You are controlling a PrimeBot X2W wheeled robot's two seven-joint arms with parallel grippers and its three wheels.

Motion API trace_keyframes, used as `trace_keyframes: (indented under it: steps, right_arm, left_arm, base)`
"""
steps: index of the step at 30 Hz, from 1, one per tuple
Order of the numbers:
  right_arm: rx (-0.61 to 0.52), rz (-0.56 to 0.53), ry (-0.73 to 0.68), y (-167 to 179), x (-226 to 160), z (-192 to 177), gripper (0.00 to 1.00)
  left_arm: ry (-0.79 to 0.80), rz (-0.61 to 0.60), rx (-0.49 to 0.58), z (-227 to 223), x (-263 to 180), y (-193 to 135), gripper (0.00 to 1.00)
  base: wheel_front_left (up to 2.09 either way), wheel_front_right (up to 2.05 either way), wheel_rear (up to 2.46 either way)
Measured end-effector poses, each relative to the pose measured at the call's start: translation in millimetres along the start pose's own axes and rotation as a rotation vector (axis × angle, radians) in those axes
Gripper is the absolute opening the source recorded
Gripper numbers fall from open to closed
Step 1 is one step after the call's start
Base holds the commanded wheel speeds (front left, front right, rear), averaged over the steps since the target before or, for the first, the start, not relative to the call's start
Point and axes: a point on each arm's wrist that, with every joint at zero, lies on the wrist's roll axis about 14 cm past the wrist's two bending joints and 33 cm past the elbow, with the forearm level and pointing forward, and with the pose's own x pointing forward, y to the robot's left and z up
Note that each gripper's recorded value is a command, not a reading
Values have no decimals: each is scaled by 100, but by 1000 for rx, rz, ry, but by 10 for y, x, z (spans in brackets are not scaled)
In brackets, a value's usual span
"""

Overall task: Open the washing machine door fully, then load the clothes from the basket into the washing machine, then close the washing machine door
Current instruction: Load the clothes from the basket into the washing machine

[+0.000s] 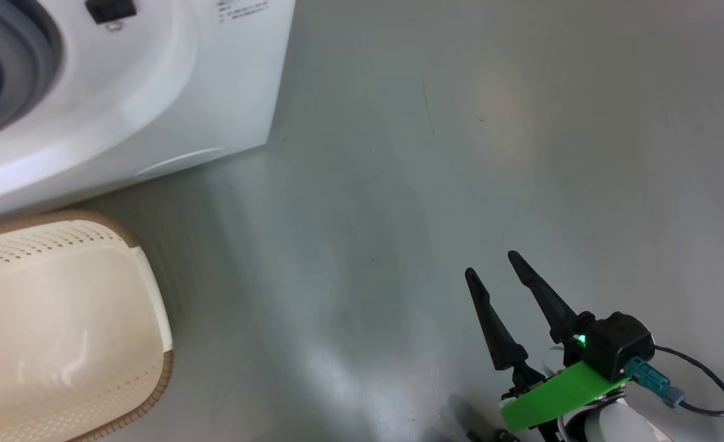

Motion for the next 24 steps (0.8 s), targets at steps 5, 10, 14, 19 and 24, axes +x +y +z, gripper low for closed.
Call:
trace_keyframes:
  steps: [5,10,14,19,24]
  right_arm:
    - [2,7,-14,21,-15,47,100]
    - [4,16,-37,53,-36,123,100]
    - [16,25,-32,92,-66,103,100]
    - [22,44,-47,152,-48,147,100]
    - [27,66,-60,219,-16,183,100]
  left_arm:
    - [122,-17,29,-268,-135,-57,100]
    - [151,-12,56,-209,-194,-64,100]
    - [219,3,58,-274,-287,-79,100]
    - [232,2,56,-205,-374,-134,100]
    - [224,-2,46,-105,-447,-153,100]
  base:
    - [0,0,0]
    - [0,0,0]
    - [0,0,0]
    - [0,0,0]
    - [0,0,0]
